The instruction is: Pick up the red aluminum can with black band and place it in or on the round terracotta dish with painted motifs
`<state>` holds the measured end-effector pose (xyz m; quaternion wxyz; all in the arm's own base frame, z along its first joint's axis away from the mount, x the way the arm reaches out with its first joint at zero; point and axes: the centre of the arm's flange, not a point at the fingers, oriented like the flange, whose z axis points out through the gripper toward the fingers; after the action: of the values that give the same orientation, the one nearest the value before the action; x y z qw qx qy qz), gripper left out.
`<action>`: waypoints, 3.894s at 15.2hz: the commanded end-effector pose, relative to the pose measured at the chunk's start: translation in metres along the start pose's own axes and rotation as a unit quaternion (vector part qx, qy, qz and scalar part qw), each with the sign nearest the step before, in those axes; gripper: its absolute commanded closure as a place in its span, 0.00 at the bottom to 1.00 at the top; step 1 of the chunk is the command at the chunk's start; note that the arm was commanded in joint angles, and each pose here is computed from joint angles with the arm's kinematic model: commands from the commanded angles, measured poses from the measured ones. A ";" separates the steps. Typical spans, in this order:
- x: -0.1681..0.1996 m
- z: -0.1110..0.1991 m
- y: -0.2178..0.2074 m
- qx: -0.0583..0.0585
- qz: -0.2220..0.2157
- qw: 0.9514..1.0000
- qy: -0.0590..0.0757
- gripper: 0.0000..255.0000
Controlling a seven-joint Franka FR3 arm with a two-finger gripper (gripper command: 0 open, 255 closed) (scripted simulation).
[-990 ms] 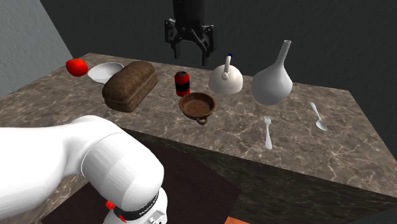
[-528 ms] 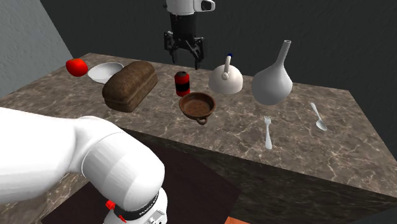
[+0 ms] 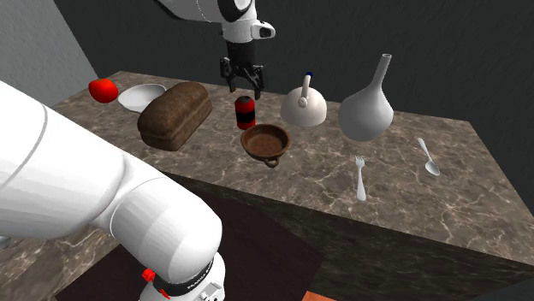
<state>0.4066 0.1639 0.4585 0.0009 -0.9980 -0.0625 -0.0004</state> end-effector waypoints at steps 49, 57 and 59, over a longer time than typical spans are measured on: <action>0.067 0.034 -0.068 0.000 0.008 1.000 0.001 1.00; 0.067 -0.007 -0.068 0.000 0.008 1.000 0.001 1.00; 0.053 -0.010 -0.046 0.000 0.008 1.000 0.001 1.00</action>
<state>0.4600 0.2271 0.4676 0.0011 -0.9985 -0.0544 -0.0015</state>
